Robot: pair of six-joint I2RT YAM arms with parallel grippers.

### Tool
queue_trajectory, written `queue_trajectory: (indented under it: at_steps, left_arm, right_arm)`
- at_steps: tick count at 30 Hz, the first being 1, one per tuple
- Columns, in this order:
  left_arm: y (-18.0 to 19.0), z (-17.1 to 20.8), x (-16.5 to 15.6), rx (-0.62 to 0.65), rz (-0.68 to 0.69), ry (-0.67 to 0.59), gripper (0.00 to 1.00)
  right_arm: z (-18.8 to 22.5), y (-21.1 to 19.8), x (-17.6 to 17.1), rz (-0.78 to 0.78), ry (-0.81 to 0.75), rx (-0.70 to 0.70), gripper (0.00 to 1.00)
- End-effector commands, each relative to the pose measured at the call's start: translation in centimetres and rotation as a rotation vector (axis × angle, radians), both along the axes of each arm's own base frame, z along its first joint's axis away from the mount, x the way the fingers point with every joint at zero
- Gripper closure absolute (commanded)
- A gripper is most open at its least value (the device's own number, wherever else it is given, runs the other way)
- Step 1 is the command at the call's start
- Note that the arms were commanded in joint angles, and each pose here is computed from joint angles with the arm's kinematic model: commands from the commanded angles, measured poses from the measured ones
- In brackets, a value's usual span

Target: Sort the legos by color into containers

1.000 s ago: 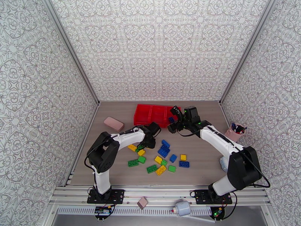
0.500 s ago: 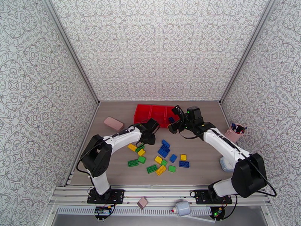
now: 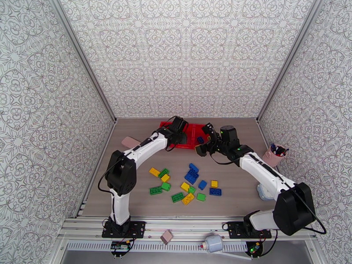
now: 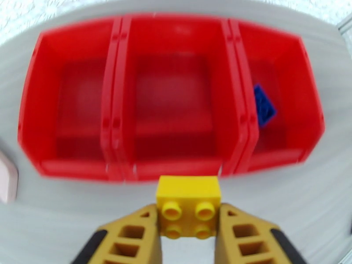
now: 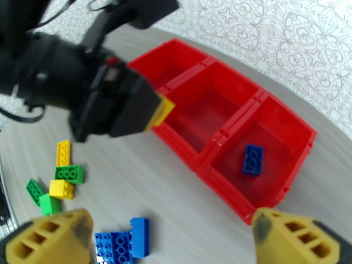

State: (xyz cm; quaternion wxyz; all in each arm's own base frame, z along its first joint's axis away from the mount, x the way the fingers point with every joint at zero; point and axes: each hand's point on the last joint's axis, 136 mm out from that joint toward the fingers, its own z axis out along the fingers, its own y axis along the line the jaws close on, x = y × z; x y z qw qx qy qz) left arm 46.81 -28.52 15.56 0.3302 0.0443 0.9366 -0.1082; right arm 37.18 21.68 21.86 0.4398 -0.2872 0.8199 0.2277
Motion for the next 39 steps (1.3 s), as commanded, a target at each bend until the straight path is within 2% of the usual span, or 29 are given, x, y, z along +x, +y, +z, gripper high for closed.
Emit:
queue_trajectory:
  at_steps: [1, 7, 13, 14, 15, 19, 26, 32, 39]
  left_arm:
    - [-0.2, -0.6, 2.8, 0.018, 0.003, -0.031, 0.69]
    - [-1.1, -2.8, 5.7, 0.029, 0.003, -0.004, 0.67]
    - [-1.3, 0.3, 5.6, 0.003, -0.004, -0.057, 0.45]
    - [-1.1, -0.4, 5.1, 0.012, -0.005, -0.042, 0.42]
    - [-0.7, 1.1, 4.7, -0.002, -0.001, -0.062, 0.39]
    - [1.3, 2.6, 2.1, -0.018, 0.027, -0.07, 0.25]
    - [6.2, 3.6, -4.0, -0.035, 0.164, -0.044, 0.01]
    - [10.9, 2.4, -9.4, -0.06, 0.323, 0.026, 0.01]
    - [14.1, -1.7, -15.3, -0.133, 0.54, 0.244, 0.0]
  right_arm:
    - [0.5, 0.1, -0.4, 0.004, -0.001, 0.046, 0.0]
    - [0.5, 0.0, -0.5, 0.002, 0.002, 0.048, 0.0]
    - [0.2, -0.1, -0.6, 0.004, 0.009, 0.033, 0.0]
    - [0.1, -0.1, -0.6, 0.005, 0.012, 0.033, 0.0]
    - [0.0, 0.0, -0.6, 0.009, 0.015, 0.034, 0.0]
    - [-0.5, 0.5, -0.8, 0.019, 0.029, 0.029, 0.0]
    - [-1.7, 3.4, -2.3, 0.101, 0.042, 0.0, 0.0]
    - [-3.5, 7.2, -4.5, 0.173, 0.084, -0.027, 0.0]
    - [-5.9, 10.6, -7.1, 0.233, 0.157, -0.038, 0.0]
